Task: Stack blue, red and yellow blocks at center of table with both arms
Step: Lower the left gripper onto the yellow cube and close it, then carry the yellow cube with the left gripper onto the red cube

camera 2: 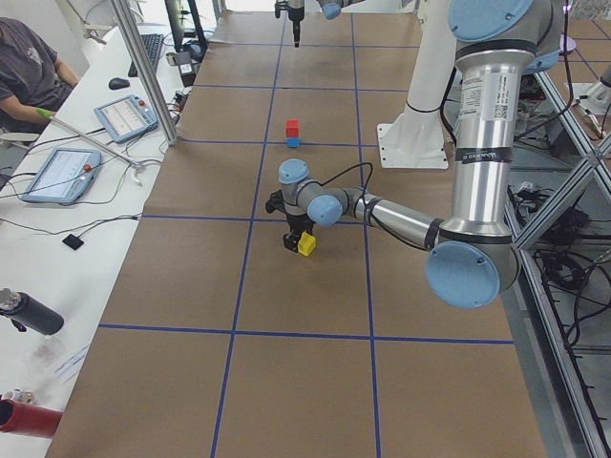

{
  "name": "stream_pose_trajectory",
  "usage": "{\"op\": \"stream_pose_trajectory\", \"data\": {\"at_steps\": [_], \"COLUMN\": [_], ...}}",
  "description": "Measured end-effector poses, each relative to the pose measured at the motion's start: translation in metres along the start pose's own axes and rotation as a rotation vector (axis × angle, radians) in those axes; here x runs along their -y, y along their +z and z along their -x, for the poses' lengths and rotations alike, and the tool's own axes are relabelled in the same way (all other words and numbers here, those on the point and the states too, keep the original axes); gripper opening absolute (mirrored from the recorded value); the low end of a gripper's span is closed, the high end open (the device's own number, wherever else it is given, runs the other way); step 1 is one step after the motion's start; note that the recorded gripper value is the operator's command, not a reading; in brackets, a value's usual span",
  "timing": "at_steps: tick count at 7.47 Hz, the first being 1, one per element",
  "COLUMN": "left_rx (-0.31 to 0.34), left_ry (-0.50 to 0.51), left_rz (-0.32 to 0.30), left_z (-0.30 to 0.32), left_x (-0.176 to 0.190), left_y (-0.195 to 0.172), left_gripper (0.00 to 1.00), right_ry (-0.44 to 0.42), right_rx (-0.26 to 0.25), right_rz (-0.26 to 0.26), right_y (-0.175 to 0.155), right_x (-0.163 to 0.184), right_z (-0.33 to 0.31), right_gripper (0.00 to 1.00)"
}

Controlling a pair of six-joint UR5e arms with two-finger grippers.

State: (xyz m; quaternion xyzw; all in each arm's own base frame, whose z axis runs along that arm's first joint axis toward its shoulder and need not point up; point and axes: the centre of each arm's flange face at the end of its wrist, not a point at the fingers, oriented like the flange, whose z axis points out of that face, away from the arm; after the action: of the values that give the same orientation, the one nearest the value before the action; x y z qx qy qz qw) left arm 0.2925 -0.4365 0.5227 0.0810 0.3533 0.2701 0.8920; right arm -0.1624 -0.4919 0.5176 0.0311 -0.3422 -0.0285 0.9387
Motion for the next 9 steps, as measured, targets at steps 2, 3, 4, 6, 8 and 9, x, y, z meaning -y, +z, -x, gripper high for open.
{"op": "stream_pose_trajectory", "data": {"at_steps": [2, 3, 4, 6, 8, 9], "left_rx": [-0.016, -0.050, -0.111, -0.200, -0.231, -0.226], "left_ry": [-0.001, -0.009, -0.047, -0.176, -0.335, -0.408], "left_rz": [0.004, 0.005, -0.002, -0.031, -0.060, -0.081], "left_z": [-0.003, -0.010, -0.027, -0.080, -0.161, -0.206], "left_x": [0.000, 0.004, 0.017, 0.081, 0.160, 0.188], "left_y": [-0.001, -0.006, -0.020, -0.072, -0.136, -0.151], "left_gripper": [0.00, 0.00, 0.00, 0.00, 0.00, 0.00], "right_ry": [0.001, 0.000, 0.000, -0.001, -0.002, -0.003], "right_rx": [0.000, 0.001, 0.001, 0.002, 0.003, 0.003], "right_rz": [0.000, -0.001, -0.001, -0.003, -0.005, -0.005], "right_y": [0.000, 0.000, -0.001, -0.001, -0.002, -0.002], "right_x": [0.000, 0.001, 0.001, 0.002, 0.003, 0.003], "right_z": [0.000, 0.001, 0.001, 0.002, 0.003, 0.003], "right_gripper": [1.00, 1.00, 1.00, 1.00, 1.00, 1.00]}}
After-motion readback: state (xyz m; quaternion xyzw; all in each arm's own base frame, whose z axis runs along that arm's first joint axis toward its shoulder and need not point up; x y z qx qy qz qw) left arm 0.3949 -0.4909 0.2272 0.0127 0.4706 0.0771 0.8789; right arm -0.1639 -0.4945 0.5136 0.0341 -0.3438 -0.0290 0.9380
